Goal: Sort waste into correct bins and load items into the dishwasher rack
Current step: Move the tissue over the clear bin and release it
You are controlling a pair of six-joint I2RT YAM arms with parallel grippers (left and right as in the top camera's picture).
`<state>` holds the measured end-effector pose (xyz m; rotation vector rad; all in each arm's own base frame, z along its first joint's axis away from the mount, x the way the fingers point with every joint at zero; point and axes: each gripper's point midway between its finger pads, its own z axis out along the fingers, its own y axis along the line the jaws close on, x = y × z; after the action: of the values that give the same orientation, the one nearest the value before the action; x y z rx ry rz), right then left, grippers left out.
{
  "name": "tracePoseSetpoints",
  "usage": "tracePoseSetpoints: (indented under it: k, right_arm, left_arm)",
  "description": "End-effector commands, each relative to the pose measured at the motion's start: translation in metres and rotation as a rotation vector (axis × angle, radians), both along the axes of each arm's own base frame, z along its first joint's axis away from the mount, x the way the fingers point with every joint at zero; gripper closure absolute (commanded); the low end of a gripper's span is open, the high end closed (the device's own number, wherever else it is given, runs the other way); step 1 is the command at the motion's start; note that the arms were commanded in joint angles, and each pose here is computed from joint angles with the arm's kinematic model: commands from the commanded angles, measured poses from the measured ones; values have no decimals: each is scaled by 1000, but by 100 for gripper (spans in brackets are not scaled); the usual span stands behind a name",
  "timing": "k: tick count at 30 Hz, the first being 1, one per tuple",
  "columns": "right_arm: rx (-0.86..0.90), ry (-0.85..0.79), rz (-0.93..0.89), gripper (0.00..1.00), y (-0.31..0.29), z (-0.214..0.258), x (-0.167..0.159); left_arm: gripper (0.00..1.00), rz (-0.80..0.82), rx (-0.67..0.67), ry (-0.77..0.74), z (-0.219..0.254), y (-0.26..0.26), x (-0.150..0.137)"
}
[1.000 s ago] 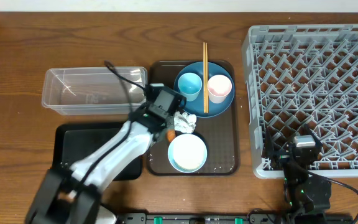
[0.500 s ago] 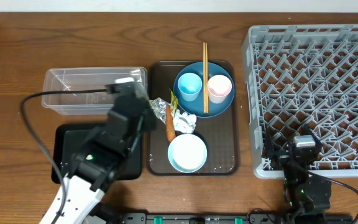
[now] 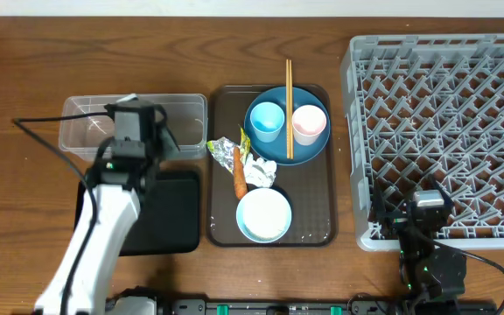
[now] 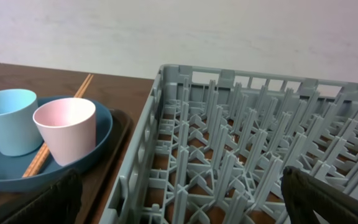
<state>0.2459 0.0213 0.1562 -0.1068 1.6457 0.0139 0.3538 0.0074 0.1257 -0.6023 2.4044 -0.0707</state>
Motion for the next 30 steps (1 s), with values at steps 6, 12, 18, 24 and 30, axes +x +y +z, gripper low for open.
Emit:
tracePoseSetpoints:
  k: [6,12,18,24,30]
  right_arm:
    - [-6,3,-13,1,-3,-1,0]
    - [-6,3,-13,1,-3,-1,0]
    - [-6,3,-13,1,-3,-1,0]
    - [-6,3,-13,1,-3,-1,0]
    - [-6,3,-13,1,-3,-1,0]
  left_arm:
    - [75,66,-29,18,-24,35,15]
    - [24,-11,-107,-100,11,16,27]
    - [19,-40,-95,-258,75,8,21]
    - [21,-65,-109,-334,104,2,8]
    - [24,-264,-336,-183,88,-55,-30]
